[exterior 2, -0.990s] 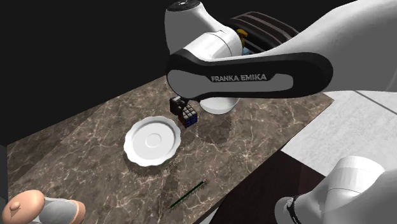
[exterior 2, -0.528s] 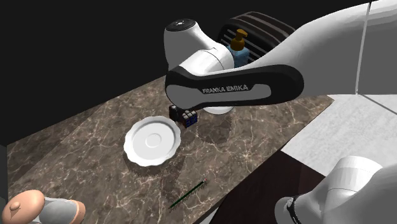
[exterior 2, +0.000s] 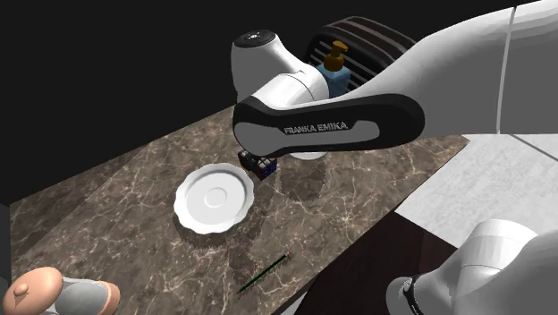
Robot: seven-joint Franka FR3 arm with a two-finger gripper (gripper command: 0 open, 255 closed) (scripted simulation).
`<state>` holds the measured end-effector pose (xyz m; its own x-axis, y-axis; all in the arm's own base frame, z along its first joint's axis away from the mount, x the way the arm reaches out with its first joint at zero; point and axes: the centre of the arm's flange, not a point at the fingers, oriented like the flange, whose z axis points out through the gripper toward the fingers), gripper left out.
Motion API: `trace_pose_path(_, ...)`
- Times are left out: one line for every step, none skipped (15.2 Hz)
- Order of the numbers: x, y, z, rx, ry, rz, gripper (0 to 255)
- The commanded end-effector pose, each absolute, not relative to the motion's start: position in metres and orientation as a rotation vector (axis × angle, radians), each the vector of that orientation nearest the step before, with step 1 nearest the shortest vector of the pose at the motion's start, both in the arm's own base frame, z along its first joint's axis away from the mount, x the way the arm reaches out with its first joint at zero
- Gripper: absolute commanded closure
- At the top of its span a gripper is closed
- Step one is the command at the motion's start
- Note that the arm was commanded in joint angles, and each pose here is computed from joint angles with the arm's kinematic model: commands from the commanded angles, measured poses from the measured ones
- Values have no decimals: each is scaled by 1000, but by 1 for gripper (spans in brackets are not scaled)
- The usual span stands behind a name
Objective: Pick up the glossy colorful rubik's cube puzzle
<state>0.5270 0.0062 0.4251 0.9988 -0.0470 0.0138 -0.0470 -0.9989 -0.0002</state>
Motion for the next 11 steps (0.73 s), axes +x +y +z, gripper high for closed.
trace_pose_path(526,6,422,3140,-75,8,255)
trace_pose_path(526,6,422,3140,-75,8,255)
trace_pose_path(527,6,422,3140,-75,8,255)
trace_pose_path(526,5,421,3140,-75,9,255)
trace_pose_path(526,5,427,3140,-75,9,255)
trace_pose_path(526,5,432,3140,-75,9,255)
trace_pose_path(526,5,437,3140,-75,9,255)
trace_pose_path(526,5,443,3140,-75,9,255)
trace_pose_path(526,5,448,3140,-75,9,255)
trace_pose_path(526,5,453,3140,-75,9,255)
trace_pose_path(526,5,458,3140,-75,9,255)
